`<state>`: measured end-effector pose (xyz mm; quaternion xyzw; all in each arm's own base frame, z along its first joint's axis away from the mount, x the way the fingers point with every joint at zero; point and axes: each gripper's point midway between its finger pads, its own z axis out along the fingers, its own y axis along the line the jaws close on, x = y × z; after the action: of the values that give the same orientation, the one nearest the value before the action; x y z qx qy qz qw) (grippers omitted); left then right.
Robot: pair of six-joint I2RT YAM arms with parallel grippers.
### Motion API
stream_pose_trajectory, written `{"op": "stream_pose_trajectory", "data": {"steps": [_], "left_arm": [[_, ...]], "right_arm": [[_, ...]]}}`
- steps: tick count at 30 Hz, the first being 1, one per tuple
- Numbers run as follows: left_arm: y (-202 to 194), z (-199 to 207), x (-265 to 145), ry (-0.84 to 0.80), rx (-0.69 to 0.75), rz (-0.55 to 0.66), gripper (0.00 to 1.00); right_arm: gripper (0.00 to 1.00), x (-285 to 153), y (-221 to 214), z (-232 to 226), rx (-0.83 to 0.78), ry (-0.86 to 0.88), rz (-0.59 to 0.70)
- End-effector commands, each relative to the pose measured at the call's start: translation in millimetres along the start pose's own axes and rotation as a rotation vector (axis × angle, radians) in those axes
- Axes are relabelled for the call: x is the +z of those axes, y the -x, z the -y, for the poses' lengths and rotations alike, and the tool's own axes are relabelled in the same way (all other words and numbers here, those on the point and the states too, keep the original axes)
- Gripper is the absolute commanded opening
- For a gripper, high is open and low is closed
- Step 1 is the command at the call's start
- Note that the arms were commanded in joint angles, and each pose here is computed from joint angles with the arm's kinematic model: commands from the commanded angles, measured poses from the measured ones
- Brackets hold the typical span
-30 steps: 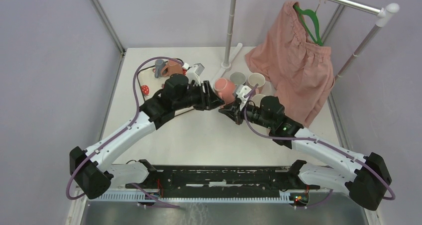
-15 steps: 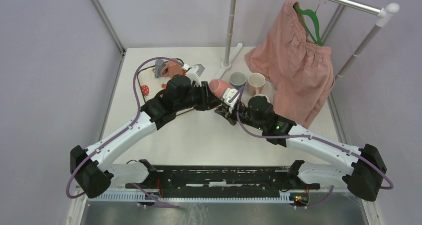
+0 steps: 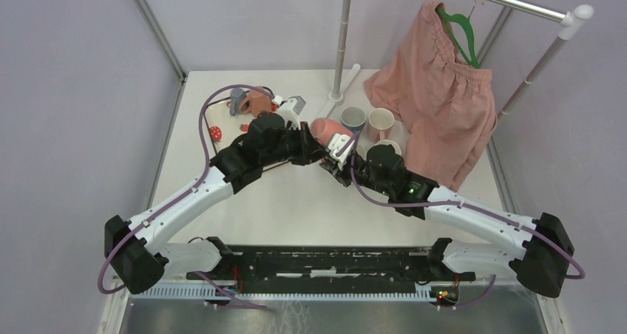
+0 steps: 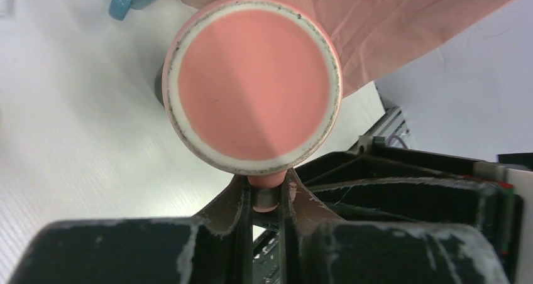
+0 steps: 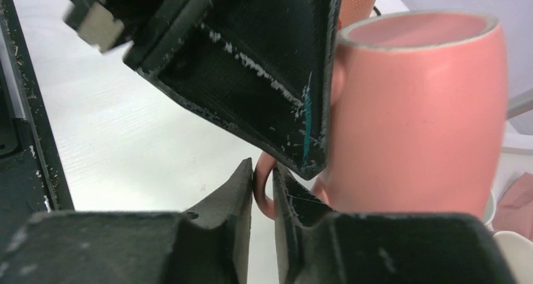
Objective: Turn the mug right side up
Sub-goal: Turn over the cup on the tray.
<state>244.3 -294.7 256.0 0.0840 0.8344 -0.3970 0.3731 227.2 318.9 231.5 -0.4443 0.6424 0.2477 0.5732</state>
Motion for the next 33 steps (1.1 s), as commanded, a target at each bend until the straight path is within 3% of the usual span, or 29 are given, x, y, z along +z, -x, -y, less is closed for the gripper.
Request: {"op": "stream_pose_trajectory", "data": {"steps": [1, 8, 14, 19, 30, 33], "left_arm": [[16.3, 6.9, -3.9, -0.050, 0.127, 0.084, 0.02], [14.9, 6.9, -9.8, -0.079, 0.215, 0.109, 0.02], [17.7, 8.1, -14.3, -0.094, 0.235, 0.148, 0.02], [20.5, 10.4, -19.8, -0.120, 0.220, 0.204, 0.02], [19.6, 27.0, -23.3, -0.281, 0.143, 0.309, 0.02], [22.7, 34.5, -29.9, -0.336, 0.122, 0.345, 0.02]], "right_arm": [[0.26, -9.8, 50.5, 14.4, -0.025, -0.070, 0.170], [0.46, -24.4, 49.0, 28.4, 0.029, -0.167, 0.204], [0.50, -41.2, 47.8, 30.8, 0.085, -0.199, 0.229], [0.52, -63.5, 32.1, 41.7, 0.279, -0.310, 0.283], [0.56, -59.3, -10.4, 12.8, 0.650, -0.230, 0.327], [0.62, -58.9, -11.5, 11.9, 0.712, -0.224, 0.348]]}}
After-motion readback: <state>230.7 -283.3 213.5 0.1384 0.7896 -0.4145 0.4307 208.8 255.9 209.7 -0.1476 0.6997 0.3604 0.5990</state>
